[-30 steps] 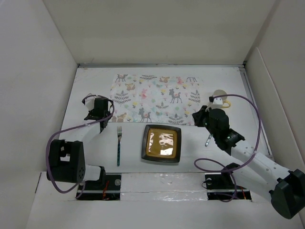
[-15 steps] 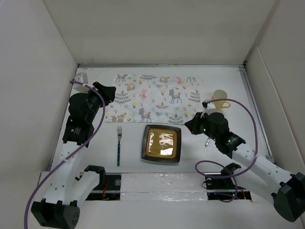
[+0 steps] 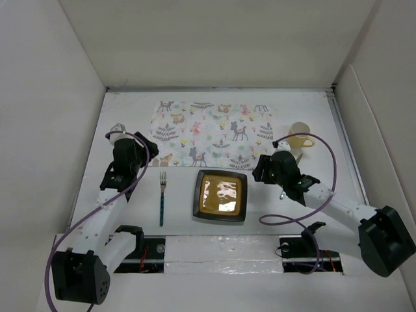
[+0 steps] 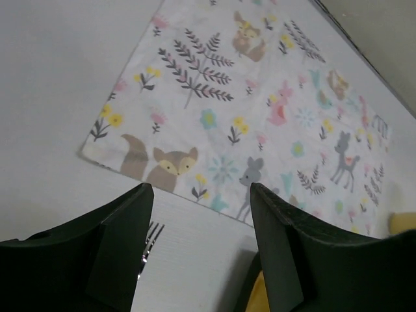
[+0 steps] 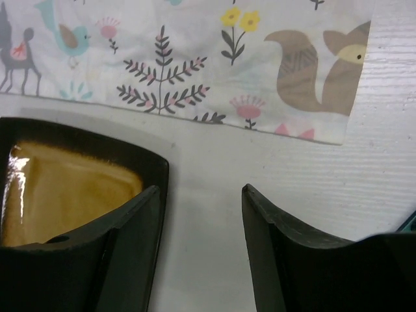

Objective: Set the dinner table for one person

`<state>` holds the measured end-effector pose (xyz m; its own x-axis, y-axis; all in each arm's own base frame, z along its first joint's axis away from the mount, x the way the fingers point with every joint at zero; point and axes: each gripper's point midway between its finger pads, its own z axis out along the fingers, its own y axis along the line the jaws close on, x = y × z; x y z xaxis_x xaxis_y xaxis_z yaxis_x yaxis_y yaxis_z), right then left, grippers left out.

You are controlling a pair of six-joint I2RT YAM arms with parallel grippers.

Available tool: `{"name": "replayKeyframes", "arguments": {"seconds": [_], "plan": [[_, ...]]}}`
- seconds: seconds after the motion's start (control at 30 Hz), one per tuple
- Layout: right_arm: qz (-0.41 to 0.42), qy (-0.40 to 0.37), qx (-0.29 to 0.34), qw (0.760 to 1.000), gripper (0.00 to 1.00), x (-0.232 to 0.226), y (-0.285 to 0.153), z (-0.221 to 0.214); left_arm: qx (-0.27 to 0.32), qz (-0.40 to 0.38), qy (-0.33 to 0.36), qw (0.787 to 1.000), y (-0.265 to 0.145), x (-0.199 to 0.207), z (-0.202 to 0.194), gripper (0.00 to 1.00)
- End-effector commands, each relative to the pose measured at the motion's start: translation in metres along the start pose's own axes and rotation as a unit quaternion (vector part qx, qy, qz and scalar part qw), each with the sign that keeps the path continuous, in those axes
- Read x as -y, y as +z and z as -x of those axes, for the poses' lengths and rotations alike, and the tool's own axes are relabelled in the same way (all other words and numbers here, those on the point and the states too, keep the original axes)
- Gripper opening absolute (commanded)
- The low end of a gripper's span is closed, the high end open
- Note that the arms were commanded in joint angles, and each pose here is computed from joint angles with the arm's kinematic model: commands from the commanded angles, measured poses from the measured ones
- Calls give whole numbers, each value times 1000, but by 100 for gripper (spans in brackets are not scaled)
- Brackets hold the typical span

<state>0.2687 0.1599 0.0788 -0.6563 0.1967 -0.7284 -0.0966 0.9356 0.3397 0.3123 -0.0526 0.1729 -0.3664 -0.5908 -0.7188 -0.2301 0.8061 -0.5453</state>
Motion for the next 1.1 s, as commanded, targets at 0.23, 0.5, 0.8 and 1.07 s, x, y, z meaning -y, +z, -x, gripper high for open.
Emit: {"name": "replayKeyframes", "arguments": {"seconds": [0.23,0.5,0.8,1.07], "plan": [[71,15,80,994,59,-30,-12,32,24,165,-78,983,57,-82,-20,57],[100,-14,64,993,59,-47,-15,19,-27,229,-52,972,75,-115,-55,53],[106,-16,72,992,59,-47,-16,20,-49,243,-44,968,88,-120,-62,28],[108,-18,84,990,58,-47,-23,23,-62,245,-44,966,88,-122,-69,0]]}}
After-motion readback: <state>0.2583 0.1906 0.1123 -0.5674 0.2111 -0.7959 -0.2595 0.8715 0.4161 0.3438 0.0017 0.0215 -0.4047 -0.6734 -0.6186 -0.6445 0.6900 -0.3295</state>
